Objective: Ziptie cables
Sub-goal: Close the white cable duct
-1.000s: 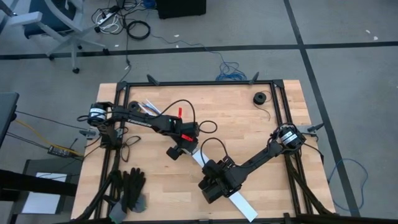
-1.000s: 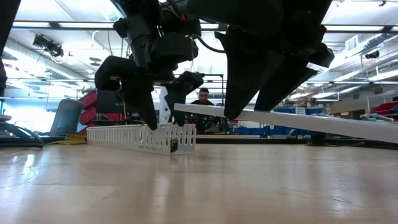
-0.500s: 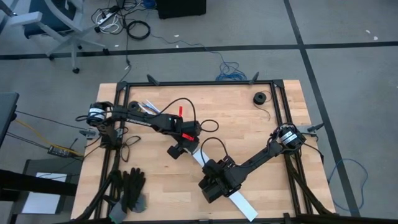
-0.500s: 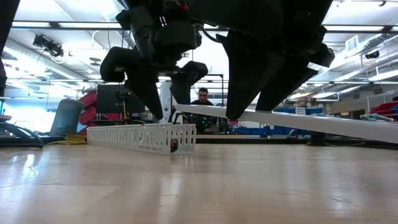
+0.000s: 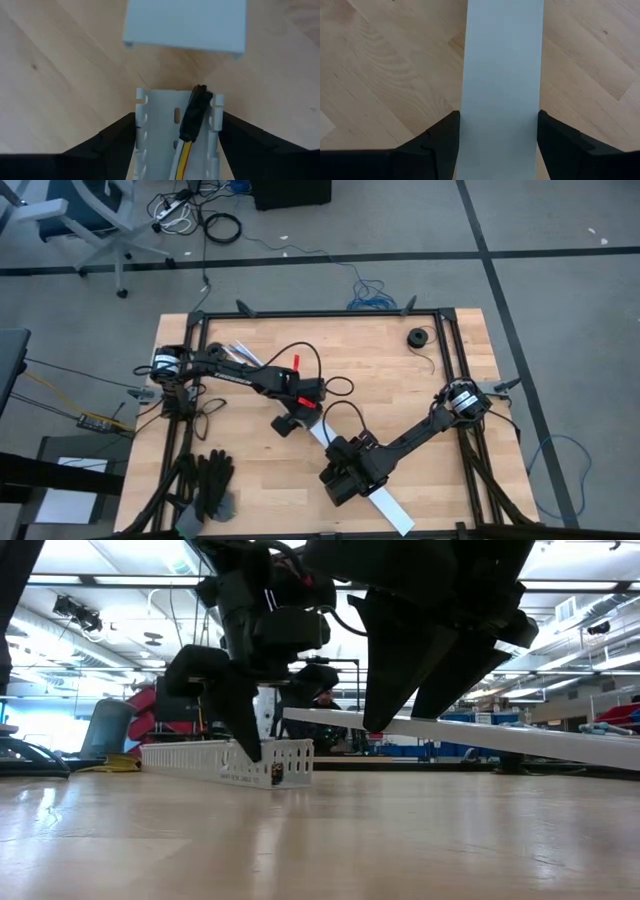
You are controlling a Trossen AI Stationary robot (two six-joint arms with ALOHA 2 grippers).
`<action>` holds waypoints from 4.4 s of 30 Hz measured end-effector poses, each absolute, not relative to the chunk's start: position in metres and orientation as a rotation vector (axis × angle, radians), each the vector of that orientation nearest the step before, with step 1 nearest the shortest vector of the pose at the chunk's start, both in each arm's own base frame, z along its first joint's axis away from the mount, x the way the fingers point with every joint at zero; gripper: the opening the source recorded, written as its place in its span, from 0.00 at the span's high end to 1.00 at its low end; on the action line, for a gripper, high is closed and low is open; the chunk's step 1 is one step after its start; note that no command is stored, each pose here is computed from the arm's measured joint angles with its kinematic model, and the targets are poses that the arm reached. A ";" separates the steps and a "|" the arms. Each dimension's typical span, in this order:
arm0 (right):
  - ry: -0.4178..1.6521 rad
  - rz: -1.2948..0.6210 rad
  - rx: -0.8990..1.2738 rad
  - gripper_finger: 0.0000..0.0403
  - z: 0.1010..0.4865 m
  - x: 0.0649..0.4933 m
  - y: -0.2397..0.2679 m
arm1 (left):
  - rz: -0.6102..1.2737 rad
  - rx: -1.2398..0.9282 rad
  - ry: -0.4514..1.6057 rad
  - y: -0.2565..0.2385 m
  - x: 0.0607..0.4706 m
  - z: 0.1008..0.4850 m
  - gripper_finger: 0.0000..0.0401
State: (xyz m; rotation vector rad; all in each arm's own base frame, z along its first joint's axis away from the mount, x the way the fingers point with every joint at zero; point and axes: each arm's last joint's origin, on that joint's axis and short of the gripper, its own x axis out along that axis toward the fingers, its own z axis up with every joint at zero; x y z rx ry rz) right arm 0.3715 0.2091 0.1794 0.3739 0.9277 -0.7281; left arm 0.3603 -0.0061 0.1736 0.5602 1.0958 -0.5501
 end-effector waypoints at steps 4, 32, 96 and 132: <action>0.929 -0.729 0.372 0.45 0.179 0.371 0.209 | -0.545 0.564 1.081 -0.006 0.362 0.175 0.40; 1.000 -0.673 0.409 0.45 0.160 0.383 0.186 | -0.547 0.554 1.097 -0.006 0.360 0.176 0.63; 0.875 -0.704 0.350 0.42 0.159 0.383 0.182 | -0.523 0.515 1.114 -0.006 0.360 0.175 0.63; 0.877 -0.693 0.314 0.39 0.159 0.383 0.181 | -0.490 0.512 1.139 -0.006 0.359 0.175 0.40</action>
